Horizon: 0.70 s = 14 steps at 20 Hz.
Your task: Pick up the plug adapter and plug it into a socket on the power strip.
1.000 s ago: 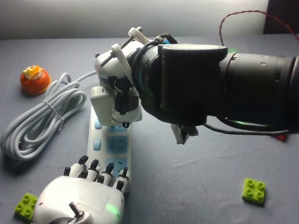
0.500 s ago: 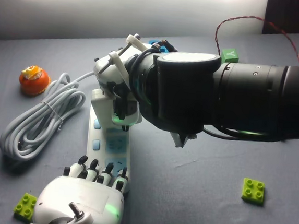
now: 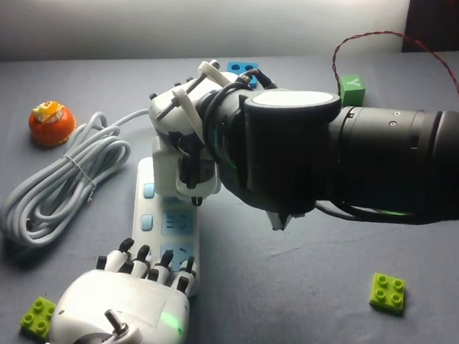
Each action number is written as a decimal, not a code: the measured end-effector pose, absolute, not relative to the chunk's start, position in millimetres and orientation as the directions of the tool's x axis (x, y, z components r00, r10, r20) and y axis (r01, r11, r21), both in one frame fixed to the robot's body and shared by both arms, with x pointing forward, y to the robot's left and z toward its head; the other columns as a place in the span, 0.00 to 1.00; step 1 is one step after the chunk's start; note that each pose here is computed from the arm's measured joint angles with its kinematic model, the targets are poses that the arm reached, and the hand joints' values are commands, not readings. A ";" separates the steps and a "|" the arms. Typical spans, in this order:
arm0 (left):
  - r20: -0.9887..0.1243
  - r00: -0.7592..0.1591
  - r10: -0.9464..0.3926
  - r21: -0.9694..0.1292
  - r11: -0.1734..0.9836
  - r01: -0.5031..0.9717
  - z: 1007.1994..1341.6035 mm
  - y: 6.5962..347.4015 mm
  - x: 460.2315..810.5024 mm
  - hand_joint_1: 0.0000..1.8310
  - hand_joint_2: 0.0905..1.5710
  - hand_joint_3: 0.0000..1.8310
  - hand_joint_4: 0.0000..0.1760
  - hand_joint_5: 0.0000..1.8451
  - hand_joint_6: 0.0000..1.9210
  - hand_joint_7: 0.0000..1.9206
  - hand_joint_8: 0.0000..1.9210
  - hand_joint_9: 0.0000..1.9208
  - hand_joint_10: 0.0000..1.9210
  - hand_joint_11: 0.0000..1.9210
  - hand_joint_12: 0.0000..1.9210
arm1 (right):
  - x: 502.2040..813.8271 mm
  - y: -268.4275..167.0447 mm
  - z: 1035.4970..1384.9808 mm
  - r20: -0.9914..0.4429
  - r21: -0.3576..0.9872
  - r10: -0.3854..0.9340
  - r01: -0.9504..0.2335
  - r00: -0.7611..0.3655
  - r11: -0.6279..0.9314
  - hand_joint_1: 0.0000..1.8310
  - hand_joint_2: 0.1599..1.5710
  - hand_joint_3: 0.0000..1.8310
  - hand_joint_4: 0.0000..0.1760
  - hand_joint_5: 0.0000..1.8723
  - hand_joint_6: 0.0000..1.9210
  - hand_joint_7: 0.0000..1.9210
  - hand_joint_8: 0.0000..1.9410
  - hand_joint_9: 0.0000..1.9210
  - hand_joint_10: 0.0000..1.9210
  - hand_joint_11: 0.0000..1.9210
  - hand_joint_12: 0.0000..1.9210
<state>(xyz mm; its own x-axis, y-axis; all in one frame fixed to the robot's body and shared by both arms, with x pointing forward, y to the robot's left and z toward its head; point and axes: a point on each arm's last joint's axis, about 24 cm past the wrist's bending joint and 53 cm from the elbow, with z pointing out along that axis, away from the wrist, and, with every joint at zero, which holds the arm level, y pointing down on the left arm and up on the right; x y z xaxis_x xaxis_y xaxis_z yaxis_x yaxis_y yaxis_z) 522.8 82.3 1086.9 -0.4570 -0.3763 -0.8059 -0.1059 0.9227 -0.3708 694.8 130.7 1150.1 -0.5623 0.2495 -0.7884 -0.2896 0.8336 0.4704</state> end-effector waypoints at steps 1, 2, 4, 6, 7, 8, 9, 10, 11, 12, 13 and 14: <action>-0.806 -0.457 -0.376 -0.371 0.923 -0.106 1087.0 82.2 522.7 0.09 0.72 0.00 0.00 0.05 0.00 0.05 0.00 0.05 0.00 0.00 0.14 | 694.8 130.6 1150.0 -0.788 0.470 0.249 -0.289 -0.563 0.834 0.68 0.71 0.00 0.00 0.47 0.50 0.49 0.67 0.42 0.69 0.32 0.87; -0.806 -0.457 -0.376 -0.371 0.923 -0.106 1086.9 82.2 522.6 0.08 0.72 0.00 0.00 0.04 0.00 0.05 0.00 0.04 0.00 0.00 0.13 | 694.8 130.6 1150.0 -0.788 0.470 0.249 -0.289 -0.563 0.834 0.68 0.72 0.00 0.00 0.45 0.52 0.48 0.68 0.41 0.69 0.31 0.88; -0.805 -0.458 -0.376 -0.371 0.923 -0.106 1086.7 82.1 522.3 0.10 0.72 0.00 0.00 0.05 0.00 0.05 0.00 0.04 0.00 0.00 0.15 | 694.8 130.9 1150.6 -0.789 0.470 0.249 -0.290 -0.562 0.834 0.67 0.72 0.00 0.00 0.47 0.51 0.47 0.69 0.39 0.71 0.30 0.89; -0.805 -0.459 -0.376 -0.371 0.923 -0.106 1086.6 82.2 522.2 0.11 0.72 0.00 0.00 0.05 0.00 0.05 0.00 0.05 0.00 0.00 0.14 | 695.0 131.1 1151.7 -0.789 0.470 0.249 -0.291 -0.562 0.833 0.68 0.71 0.00 0.00 0.47 0.49 0.48 0.67 0.41 0.70 0.33 0.88; -0.805 -0.458 -0.376 -0.371 0.923 -0.106 1086.8 82.2 522.3 0.10 0.72 0.00 0.00 0.05 0.00 0.05 0.00 0.05 0.00 0.00 0.15 | 695.7 130.9 1152.9 -0.790 0.469 0.249 -0.292 -0.560 0.834 0.68 0.70 0.00 0.00 0.48 0.48 0.49 0.65 0.42 0.69 0.34 0.87; -0.806 -0.458 -0.376 -0.371 0.923 -0.106 1086.9 82.1 522.4 0.09 0.72 0.00 0.00 0.05 0.00 0.05 0.00 0.05 0.00 0.00 0.16 | 695.6 131.1 1153.1 -0.789 0.470 0.249 -0.292 -0.561 0.833 0.67 0.71 0.00 0.00 0.46 0.51 0.48 0.68 0.40 0.70 0.32 0.88; -0.805 -0.458 -0.376 -0.371 0.923 -0.105 1086.8 82.0 522.0 0.09 0.72 0.00 0.00 0.05 0.00 0.05 0.00 0.05 0.00 0.00 0.16 | 695.6 131.2 1153.1 -0.789 0.470 0.249 -0.292 -0.561 0.833 0.67 0.71 0.00 0.00 0.46 0.51 0.48 0.68 0.40 0.70 0.32 0.88; -0.805 -0.459 -0.376 -0.371 0.923 -0.105 1086.8 81.9 522.0 0.09 0.72 0.00 0.00 0.05 0.00 0.05 0.00 0.05 0.00 0.00 0.15 | 695.6 131.3 1153.4 -0.790 0.470 0.249 -0.292 -0.561 0.833 0.67 0.72 0.00 0.00 0.45 0.53 0.47 0.69 0.39 0.71 0.31 0.90; -0.805 -0.458 -0.376 -0.371 0.923 -0.105 1086.8 82.0 522.0 0.08 0.72 0.00 0.00 0.04 0.00 0.05 0.00 0.05 0.00 0.00 0.15 | 695.7 131.6 1154.8 -0.789 0.472 0.251 -0.293 -0.561 0.832 0.68 0.71 0.00 0.00 0.45 0.52 0.49 0.66 0.41 0.70 0.31 0.89; -0.805 -0.458 -0.376 -0.371 0.923 -0.105 1086.9 81.9 522.0 0.09 0.72 0.00 0.00 0.04 0.00 0.05 0.00 0.05 0.00 0.00 0.14 | 695.8 131.8 1155.6 -0.790 0.471 0.249 -0.294 -0.560 0.832 0.67 0.71 0.00 0.00 0.45 0.53 0.48 0.67 0.40 0.71 0.32 0.89; -0.805 -0.458 -0.376 -0.371 0.923 -0.105 1086.9 81.9 522.0 0.09 0.72 0.00 0.00 0.04 0.00 0.05 0.00 0.05 0.00 0.00 0.14 | 695.8 131.9 1155.9 -0.790 0.471 0.250 -0.294 -0.560 0.831 0.67 0.71 0.00 0.00 0.45 0.53 0.48 0.67 0.40 0.71 0.32 0.89; -0.805 -0.458 -0.376 -0.371 0.923 -0.105 1086.9 82.0 522.0 0.10 0.72 0.00 0.00 0.05 0.00 0.06 0.00 0.07 0.00 0.00 0.19 | 695.9 132.0 1156.5 -0.789 0.473 0.251 -0.294 -0.560 0.831 0.67 0.72 0.00 0.00 0.43 0.57 0.48 0.66 0.40 0.70 0.34 0.88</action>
<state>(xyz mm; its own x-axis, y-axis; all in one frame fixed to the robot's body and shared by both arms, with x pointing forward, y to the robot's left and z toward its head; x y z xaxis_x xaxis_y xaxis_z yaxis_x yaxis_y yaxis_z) 522.0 82.0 1086.9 -0.4582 -0.3760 -0.8054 -0.1050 0.9227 -0.3710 695.9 132.0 1156.5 -0.5604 0.2511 -0.7893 -0.2940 0.8306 0.4730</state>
